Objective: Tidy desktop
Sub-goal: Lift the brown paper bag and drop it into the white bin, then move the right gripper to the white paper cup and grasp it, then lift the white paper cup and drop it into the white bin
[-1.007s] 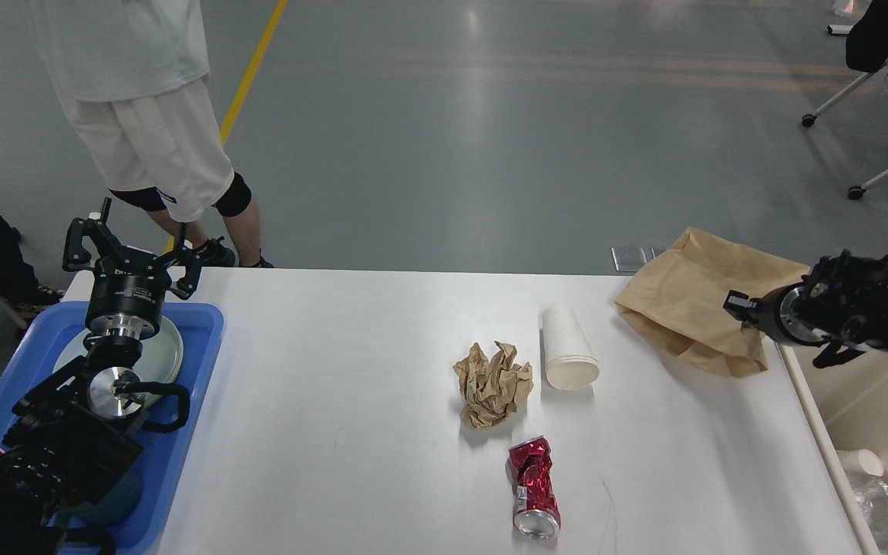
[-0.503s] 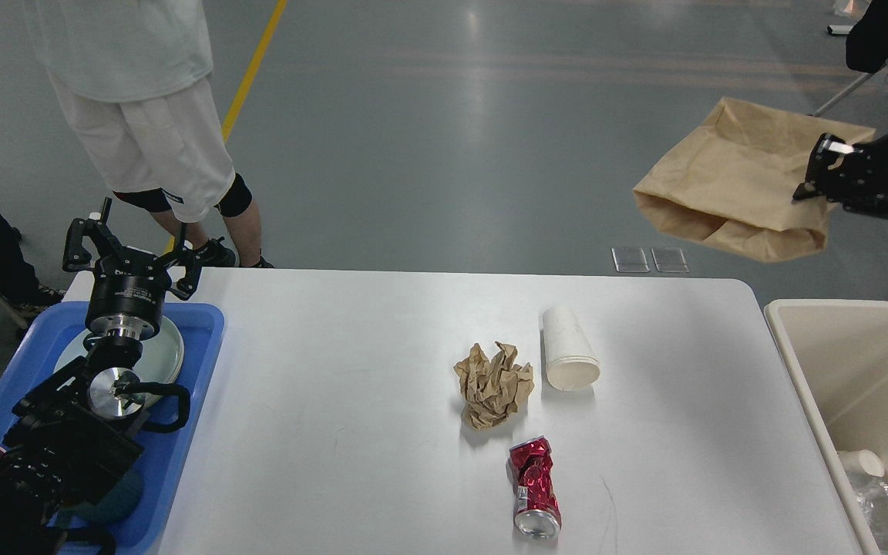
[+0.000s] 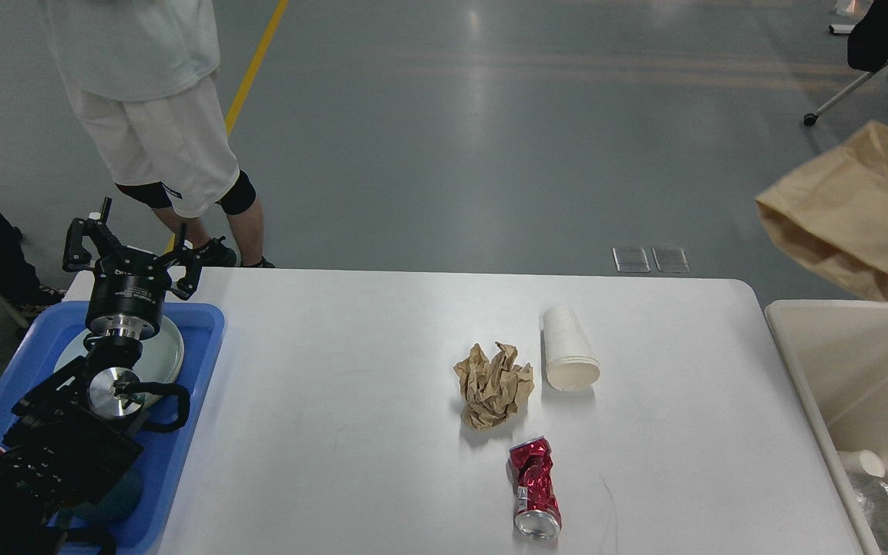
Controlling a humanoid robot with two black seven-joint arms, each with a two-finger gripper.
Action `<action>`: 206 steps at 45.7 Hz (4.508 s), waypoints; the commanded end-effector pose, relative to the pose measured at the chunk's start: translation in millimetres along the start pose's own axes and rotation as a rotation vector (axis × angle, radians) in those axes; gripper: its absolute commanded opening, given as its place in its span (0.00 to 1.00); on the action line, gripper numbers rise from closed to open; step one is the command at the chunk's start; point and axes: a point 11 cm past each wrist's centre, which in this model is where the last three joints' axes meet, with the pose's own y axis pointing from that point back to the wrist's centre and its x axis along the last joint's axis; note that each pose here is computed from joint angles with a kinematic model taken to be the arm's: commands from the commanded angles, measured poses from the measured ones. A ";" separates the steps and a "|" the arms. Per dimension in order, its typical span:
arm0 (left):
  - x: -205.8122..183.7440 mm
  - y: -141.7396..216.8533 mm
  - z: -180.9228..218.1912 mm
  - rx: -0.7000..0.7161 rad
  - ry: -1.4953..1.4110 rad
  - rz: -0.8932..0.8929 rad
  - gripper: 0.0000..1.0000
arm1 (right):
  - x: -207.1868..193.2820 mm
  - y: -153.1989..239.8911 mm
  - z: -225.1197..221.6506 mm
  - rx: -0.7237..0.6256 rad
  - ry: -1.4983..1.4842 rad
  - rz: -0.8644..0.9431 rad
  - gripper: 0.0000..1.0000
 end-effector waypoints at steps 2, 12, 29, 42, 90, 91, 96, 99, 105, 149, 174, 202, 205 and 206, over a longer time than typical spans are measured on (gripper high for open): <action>0.0 0.0 0.0 0.000 0.000 0.000 0.96 | -43.5 -35.7 66.9 -0.157 0.024 0.120 0.00; 0.0 0.0 0.0 0.000 0.000 0.000 0.96 | -87.0 -66.8 119.7 -0.300 0.120 0.165 0.98; 0.0 0.0 0.0 0.000 0.000 0.000 0.96 | -133.3 -87.1 99.0 -0.269 0.166 0.078 1.00; 0.0 0.0 0.0 0.000 0.000 0.000 0.96 | -124.5 -79.4 -35.8 -0.055 0.296 0.032 1.00; 0.0 0.0 0.0 0.000 0.000 0.000 0.96 | -284.4 -20.6 -209.3 0.188 0.743 -0.454 1.00; 0.0 0.0 0.0 0.000 0.000 0.000 0.96 | -286.6 -21.3 -210.0 0.194 0.741 -0.447 1.00; 0.0 0.0 0.0 0.000 0.000 0.000 0.96 | -291.1 -26.5 -210.7 0.212 0.719 -0.401 1.00; 0.0 0.0 0.0 0.000 0.000 0.000 0.96 | -294.1 -28.6 -211.8 0.226 0.705 -0.377 1.00; 0.0 0.0 0.0 0.000 0.000 0.000 0.96 | -298.0 -33.1 -214.2 0.237 0.687 -0.352 1.00; 0.0 0.0 0.0 0.000 0.000 0.000 0.96 | -349.2 -57.8 -194.6 0.223 0.678 -0.329 0.55; 0.0 0.0 0.0 0.000 0.000 0.000 0.96 | -355.7 -56.8 -192.4 0.220 0.680 -0.349 0.00; 0.0 0.0 0.0 0.000 0.000 0.000 0.96 | -241.0 -5.0 -182.6 0.233 0.550 -0.419 0.00; 0.0 0.0 0.0 0.000 0.000 0.000 0.96 | -217.8 9.2 -185.4 0.246 0.530 -0.427 0.00; 0.0 0.0 0.0 0.000 0.000 0.000 0.96 | -210.1 14.6 -185.8 0.251 0.523 -0.432 0.00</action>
